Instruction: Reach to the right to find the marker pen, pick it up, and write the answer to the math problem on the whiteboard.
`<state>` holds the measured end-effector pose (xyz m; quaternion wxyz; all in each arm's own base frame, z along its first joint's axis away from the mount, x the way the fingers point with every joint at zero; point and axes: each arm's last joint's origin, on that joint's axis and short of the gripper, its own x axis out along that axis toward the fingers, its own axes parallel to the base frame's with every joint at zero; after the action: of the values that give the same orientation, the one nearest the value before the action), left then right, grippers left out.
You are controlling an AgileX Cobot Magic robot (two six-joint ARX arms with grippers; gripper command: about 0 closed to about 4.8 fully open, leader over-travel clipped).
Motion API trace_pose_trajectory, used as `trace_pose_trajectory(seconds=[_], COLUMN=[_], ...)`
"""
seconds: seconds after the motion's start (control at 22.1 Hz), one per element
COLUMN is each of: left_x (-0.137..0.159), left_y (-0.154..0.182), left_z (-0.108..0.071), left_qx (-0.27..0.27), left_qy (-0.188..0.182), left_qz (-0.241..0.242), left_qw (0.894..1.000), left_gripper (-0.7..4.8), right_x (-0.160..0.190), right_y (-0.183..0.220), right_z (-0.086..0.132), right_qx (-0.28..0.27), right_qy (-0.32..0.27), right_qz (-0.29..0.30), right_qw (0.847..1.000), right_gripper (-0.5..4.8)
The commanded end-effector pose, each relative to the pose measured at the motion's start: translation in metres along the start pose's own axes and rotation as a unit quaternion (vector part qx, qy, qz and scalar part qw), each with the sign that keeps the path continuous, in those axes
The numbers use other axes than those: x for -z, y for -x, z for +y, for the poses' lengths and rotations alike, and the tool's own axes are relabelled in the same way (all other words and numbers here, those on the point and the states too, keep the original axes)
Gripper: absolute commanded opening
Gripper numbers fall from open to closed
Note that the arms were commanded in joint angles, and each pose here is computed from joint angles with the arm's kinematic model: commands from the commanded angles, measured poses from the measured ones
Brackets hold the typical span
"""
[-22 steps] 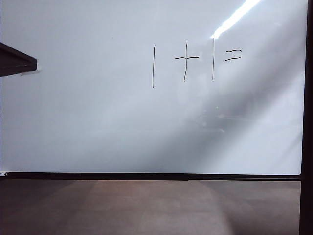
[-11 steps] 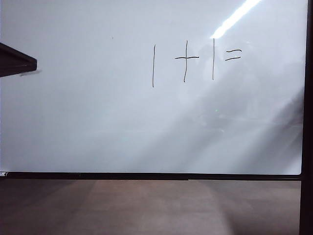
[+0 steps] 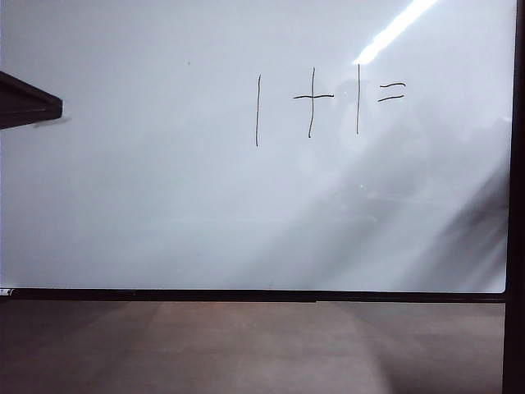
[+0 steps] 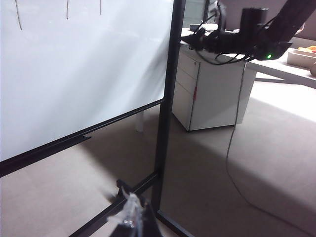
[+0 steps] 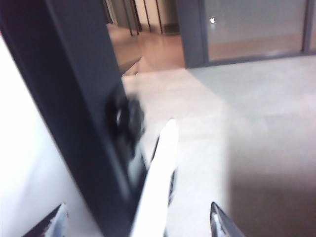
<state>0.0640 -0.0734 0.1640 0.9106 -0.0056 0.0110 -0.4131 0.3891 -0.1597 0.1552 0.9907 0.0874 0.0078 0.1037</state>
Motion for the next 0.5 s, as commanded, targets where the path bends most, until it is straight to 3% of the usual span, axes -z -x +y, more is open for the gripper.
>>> trace_pose_trajectory(seconds=[0.05,0.23,0.32,0.5], left_x=[-0.0007,-0.0007,-0.0007,-0.0007], left_y=[0.0,0.0,0.0,0.0], left_z=[-0.0001,-0.0001,-0.0001,-0.0001], left_qx=[0.002,0.002,0.002,0.002], left_qy=[-0.001,-0.001,-0.001,-0.001], left_qz=[-0.003,-0.003,-0.003,-0.003], left_qw=[1.0,1.0,1.0,1.0], left_gripper=[-0.04,-0.05,-0.05,-0.05], right_x=[0.0052,0.0108,0.0107,0.0107], right_y=[-0.0035,-0.0052,-0.0051,-0.0052], right_z=[0.0019,0.0019,0.0018,0.0019], right_qx=[0.002,0.009,0.009,0.009], right_qy=[0.005,0.009,0.009,0.009], right_qz=[-0.003,0.001,0.001,0.001], right_qw=[1.0,1.0,1.0,1.0], right_gripper=[3.6,3.57,2.9,2.63])
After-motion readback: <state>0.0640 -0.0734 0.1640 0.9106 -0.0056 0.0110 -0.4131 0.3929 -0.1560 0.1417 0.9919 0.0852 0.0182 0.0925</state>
